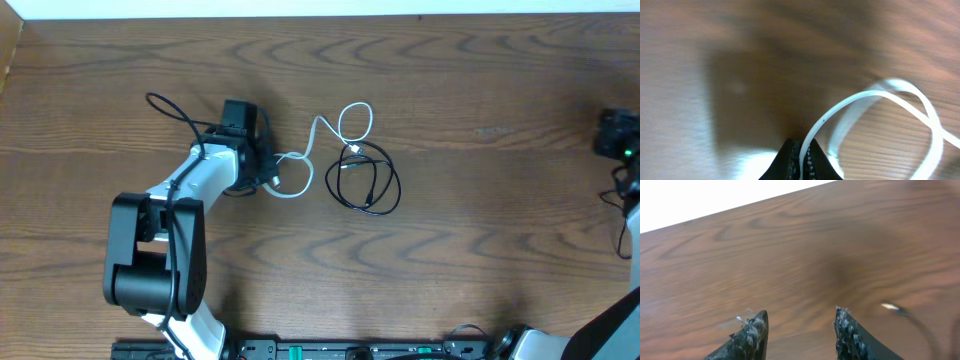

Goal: Untangle cables

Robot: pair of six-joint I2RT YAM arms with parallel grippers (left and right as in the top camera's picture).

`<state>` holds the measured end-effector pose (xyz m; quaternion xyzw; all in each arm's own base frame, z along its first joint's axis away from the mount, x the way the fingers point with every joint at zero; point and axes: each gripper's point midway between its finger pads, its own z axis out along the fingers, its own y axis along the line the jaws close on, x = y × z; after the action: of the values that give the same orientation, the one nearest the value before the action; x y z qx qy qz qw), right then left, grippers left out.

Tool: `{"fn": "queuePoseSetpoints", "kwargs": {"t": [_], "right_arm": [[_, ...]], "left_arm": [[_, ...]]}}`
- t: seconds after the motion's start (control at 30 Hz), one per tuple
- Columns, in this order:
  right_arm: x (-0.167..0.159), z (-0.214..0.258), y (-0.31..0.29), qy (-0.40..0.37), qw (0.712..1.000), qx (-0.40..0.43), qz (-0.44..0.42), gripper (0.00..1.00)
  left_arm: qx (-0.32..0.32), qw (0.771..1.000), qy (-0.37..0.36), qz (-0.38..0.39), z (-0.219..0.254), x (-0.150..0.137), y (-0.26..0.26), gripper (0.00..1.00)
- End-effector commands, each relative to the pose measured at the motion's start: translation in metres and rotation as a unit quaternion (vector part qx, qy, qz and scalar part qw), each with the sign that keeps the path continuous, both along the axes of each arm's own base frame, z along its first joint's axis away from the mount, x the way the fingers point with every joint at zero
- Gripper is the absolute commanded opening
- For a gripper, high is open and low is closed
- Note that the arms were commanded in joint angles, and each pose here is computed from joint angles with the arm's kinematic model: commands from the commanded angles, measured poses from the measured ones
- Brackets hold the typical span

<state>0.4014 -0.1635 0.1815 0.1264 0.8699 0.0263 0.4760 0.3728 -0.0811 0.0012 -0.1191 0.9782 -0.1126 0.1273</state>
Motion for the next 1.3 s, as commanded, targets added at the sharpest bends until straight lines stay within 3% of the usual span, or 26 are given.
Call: {"fn": "queuePoseSetpoints", "kwargs": {"t": [0.0, 0.1, 0.23, 0.47, 0.77, 1.0, 1.13, 1.27], "right_arm": [[0.012, -0.009, 0.048, 0.006, 0.996, 0.042, 0.074, 0.40], [0.018, -0.027, 0.084, 0.036, 0.991, 0.056, 0.114, 0.40], [0.024, -0.056, 0.129, 0.074, 0.981, 0.071, 0.166, 0.41], [0.024, -0.092, 0.207, 0.113, 0.953, 0.099, 0.263, 0.43], [0.008, -0.082, 0.303, 0.094, 0.903, 0.133, 0.398, 0.55], [-0.007, -0.073, 0.356, 0.077, 0.873, 0.129, 0.463, 0.58], [-0.011, -0.080, 0.366, 0.088, 0.876, 0.110, 0.462, 0.57], [-0.005, -0.096, 0.355, 0.124, 0.908, 0.079, 0.393, 0.57]], "left_arm": [[-0.120, 0.986, 0.005, -0.114, 0.002, -0.017, -0.066, 0.07], [-0.159, 0.963, -0.023, -0.216, 0.013, -0.028, -0.108, 0.07], [-0.153, 0.941, -0.038, -0.300, 0.014, -0.046, -0.140, 0.08], [-0.159, 0.932, -0.085, -0.313, 0.054, -0.040, -0.154, 0.07], [-0.166, 0.909, -0.193, -0.329, 0.145, -0.043, -0.157, 0.07], [-0.170, 0.901, -0.199, -0.345, 0.157, -0.057, -0.166, 0.07], [-0.171, 0.899, -0.198, -0.350, 0.157, -0.060, -0.169, 0.07], [-0.170, 0.900, -0.198, -0.349, 0.157, -0.060, -0.169, 0.07]]}}
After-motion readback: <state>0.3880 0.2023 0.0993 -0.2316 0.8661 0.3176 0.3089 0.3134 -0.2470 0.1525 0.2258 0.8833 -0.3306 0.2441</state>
